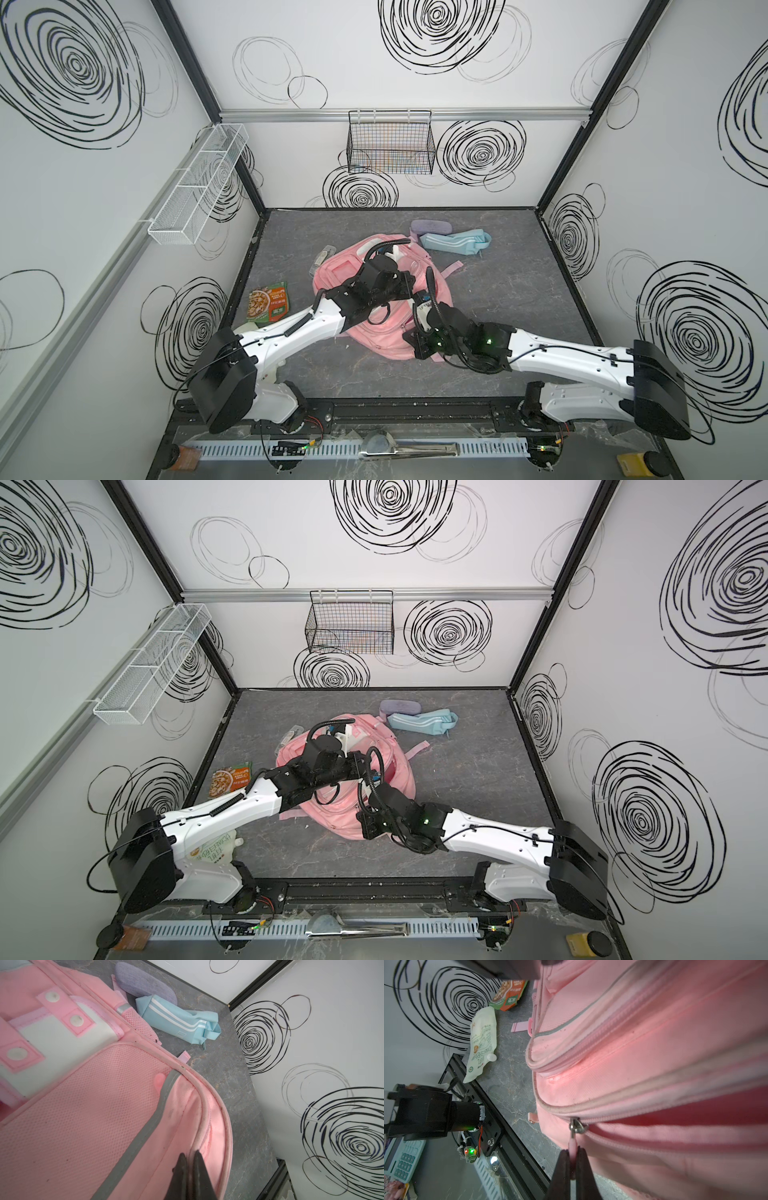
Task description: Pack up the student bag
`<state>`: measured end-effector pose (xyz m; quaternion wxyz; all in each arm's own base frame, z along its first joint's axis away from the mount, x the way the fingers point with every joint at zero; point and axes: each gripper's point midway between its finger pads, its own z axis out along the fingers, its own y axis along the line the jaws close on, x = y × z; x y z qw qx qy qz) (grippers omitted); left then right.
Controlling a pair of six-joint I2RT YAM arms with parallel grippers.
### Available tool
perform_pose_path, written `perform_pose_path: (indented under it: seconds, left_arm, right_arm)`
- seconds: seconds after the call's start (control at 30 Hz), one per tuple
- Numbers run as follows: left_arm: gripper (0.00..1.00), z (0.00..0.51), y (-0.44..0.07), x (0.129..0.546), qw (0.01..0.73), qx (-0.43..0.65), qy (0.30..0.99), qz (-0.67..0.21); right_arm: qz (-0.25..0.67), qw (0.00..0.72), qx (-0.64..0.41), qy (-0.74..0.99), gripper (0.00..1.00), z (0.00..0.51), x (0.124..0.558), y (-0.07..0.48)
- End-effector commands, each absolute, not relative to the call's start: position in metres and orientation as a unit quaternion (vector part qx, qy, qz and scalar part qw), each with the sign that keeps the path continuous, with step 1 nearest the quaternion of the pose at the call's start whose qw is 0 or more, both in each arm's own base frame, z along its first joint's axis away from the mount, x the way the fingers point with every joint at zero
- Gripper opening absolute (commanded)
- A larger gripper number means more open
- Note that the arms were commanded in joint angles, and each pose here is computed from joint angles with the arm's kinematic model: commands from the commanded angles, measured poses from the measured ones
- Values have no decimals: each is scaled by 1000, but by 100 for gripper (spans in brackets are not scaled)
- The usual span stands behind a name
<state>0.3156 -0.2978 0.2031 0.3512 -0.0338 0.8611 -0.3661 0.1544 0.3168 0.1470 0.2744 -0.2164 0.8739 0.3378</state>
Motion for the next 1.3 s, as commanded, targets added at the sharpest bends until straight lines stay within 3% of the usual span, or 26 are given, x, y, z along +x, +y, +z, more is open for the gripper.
perform_pose_path:
  seconds: [0.0, 0.23, 0.93, 1.27]
  left_arm:
    - [0, 252, -289, 337, 421, -88, 799, -420]
    - [0, 258, -289, 354, 425, -119, 785, -435]
    - [0, 246, -318, 379, 407, -151, 771, -466]
    - [0, 244, -335, 378, 398, -143, 770, -478]
  right_arm:
    - [400, 336, -258, 813, 0, 191, 145, 318]
    - [431, 359, -267, 784, 0, 214, 138, 315]
    - [431, 331, -376, 751, 0, 202, 97, 389]
    - [412, 335, -381, 757, 0, 192, 100, 410]
